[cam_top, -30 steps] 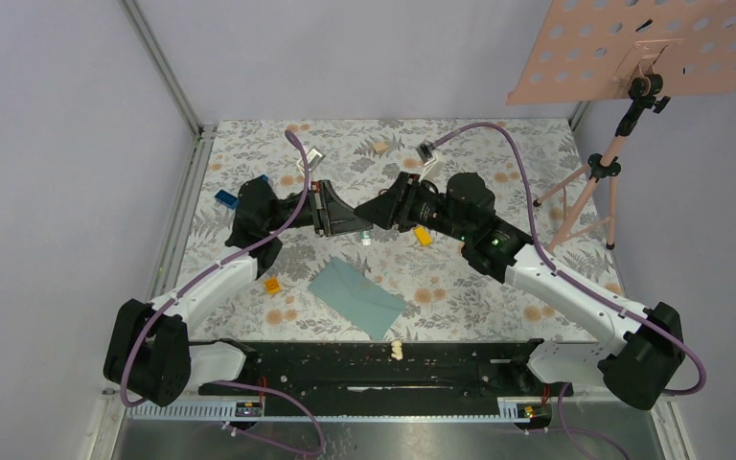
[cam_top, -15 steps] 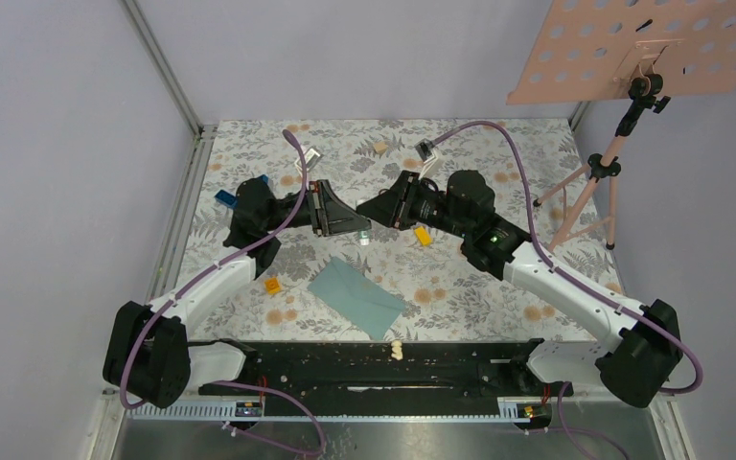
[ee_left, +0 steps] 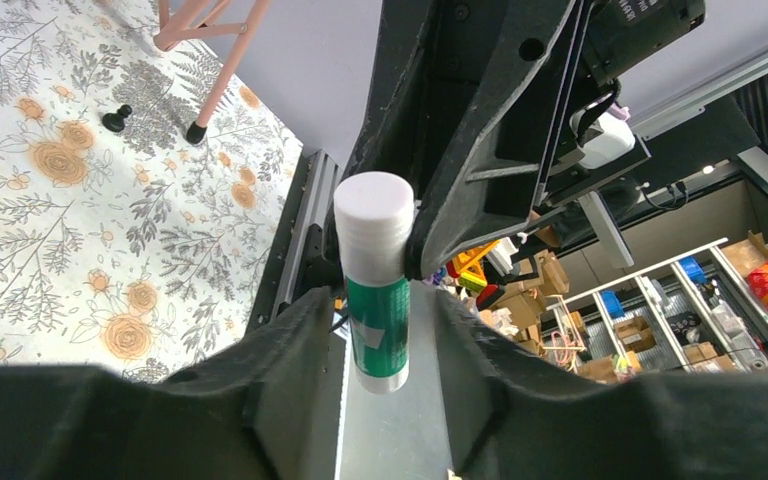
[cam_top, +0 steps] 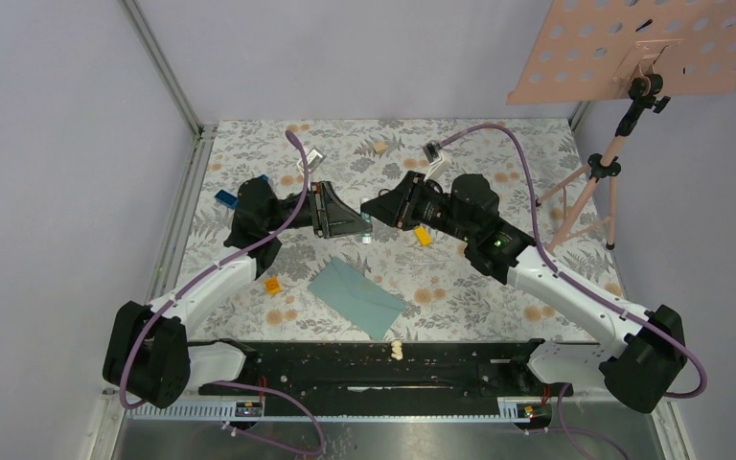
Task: Place the letter into the envelope and seal it
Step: Close the solid glue cap on the solid glue.
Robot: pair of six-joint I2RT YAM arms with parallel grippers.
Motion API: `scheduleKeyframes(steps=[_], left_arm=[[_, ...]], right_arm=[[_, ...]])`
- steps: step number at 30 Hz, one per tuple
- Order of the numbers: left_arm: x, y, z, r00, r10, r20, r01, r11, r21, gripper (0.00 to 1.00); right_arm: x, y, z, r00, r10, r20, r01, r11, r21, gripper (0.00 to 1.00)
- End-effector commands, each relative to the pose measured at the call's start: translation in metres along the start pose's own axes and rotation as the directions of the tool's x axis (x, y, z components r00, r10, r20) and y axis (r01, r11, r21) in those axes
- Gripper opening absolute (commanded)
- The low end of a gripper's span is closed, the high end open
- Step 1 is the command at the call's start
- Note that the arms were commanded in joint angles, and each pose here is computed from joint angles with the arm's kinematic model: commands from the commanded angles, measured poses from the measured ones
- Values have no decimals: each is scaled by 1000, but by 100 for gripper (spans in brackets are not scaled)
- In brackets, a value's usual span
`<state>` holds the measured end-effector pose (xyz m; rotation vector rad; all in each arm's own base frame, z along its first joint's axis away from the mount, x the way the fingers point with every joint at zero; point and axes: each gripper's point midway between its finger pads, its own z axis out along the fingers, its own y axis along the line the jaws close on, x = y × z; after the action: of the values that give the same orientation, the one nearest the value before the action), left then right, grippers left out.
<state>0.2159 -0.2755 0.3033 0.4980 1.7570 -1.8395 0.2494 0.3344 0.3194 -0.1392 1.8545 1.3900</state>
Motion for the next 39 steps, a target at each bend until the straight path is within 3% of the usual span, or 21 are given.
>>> scheduleKeyframes(steps=[1, 5, 7, 9, 10, 12, 13, 16, 28, 35, 39], left_arm=[[-10, -18, 1, 996, 88, 22, -89, 995, 52, 37], [-12, -20, 2, 997, 76, 30, -78, 995, 68, 16], [-14, -21, 2, 997, 74, 33, -76, 994, 75, 0], [-13, -22, 2, 997, 68, 31, -71, 994, 77, 0], [-13, -22, 2, 997, 69, 32, -71, 994, 79, 0], [-12, -23, 2, 997, 68, 31, -71, 994, 81, 0], [-11, -23, 1, 997, 70, 31, -72, 994, 82, 0], [-11, -23, 1, 997, 69, 29, -72, 994, 83, 0], [-10, -25, 1, 998, 68, 13, -69, 993, 91, 0], [-10, -26, 1, 998, 70, 11, -70, 993, 92, 0], [-10, -25, 1, 998, 67, 11, -68, 994, 90, 0]], right_arm=[[-16, 19, -4, 998, -14, 62, 18, 998, -57, 5], [-14, 20, -3, 999, -8, 51, 12, 997, -72, 5], [-13, 19, -2, 999, -5, 47, 8, 997, -71, 5], [-12, 19, -3, 999, -4, 43, 7, 997, -73, 7], [-12, 18, -3, 999, -3, 44, 6, 998, -70, 15], [-14, 18, -4, 999, 0, 51, 3, 998, -66, 46], [-16, 17, -5, 998, 1, 56, 3, 998, -62, 54], [-23, 18, -6, 998, -1, 63, 5, 998, -60, 63], [-41, 34, 1, 999, -5, 54, 12, 992, -128, 64], [-37, 41, 7, 1000, 5, 11, -3, 986, -168, 59], [-35, 42, 9, 1000, 9, -3, -9, 984, -180, 51]])
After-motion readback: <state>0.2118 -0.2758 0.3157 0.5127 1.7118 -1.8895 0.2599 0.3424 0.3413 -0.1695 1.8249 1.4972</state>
